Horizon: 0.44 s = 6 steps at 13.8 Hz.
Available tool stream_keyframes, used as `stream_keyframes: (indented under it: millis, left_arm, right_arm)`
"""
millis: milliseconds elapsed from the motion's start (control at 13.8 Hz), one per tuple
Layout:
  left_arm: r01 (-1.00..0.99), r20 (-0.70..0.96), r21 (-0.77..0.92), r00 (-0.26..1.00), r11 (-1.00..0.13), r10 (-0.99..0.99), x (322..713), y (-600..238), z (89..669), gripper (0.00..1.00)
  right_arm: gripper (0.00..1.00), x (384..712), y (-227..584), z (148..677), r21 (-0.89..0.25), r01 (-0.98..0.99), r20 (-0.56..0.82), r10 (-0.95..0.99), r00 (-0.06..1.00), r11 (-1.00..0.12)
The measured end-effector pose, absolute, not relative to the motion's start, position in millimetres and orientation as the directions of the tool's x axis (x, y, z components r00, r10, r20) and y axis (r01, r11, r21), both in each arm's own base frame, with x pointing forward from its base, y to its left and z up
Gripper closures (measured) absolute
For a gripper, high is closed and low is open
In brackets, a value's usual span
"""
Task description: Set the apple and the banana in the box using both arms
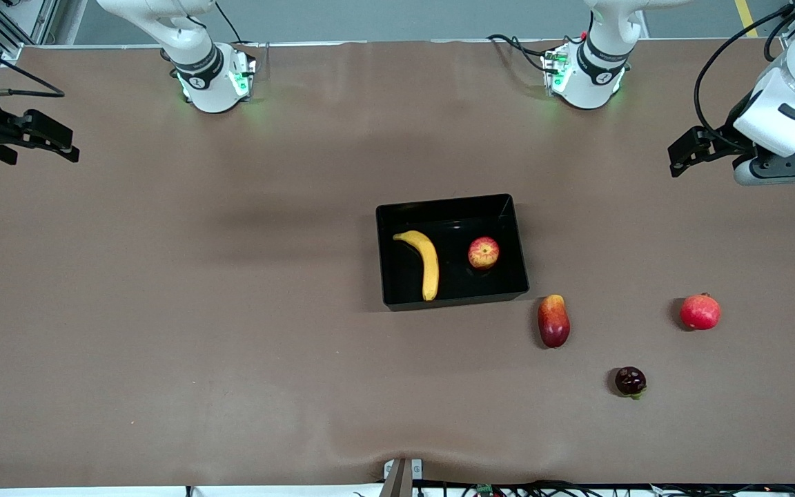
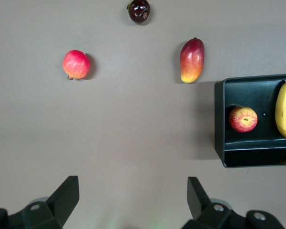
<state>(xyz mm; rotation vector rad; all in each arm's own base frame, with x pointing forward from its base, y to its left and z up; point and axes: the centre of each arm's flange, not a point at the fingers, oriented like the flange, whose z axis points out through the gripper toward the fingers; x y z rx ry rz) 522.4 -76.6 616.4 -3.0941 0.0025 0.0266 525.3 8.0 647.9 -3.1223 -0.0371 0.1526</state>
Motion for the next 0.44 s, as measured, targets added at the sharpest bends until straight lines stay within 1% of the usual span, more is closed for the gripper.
stream_keyframes:
  millis: [435]
  left_arm:
    - [-0.025,-0.021,-0.044,0.999,-0.999,-0.024,524.4,-48.5,623.3,0.0]
  right_arm:
    - [0.0,525.2,8.1,647.4,-0.016,0.023,-0.1,0.025,0.995,-1.0]
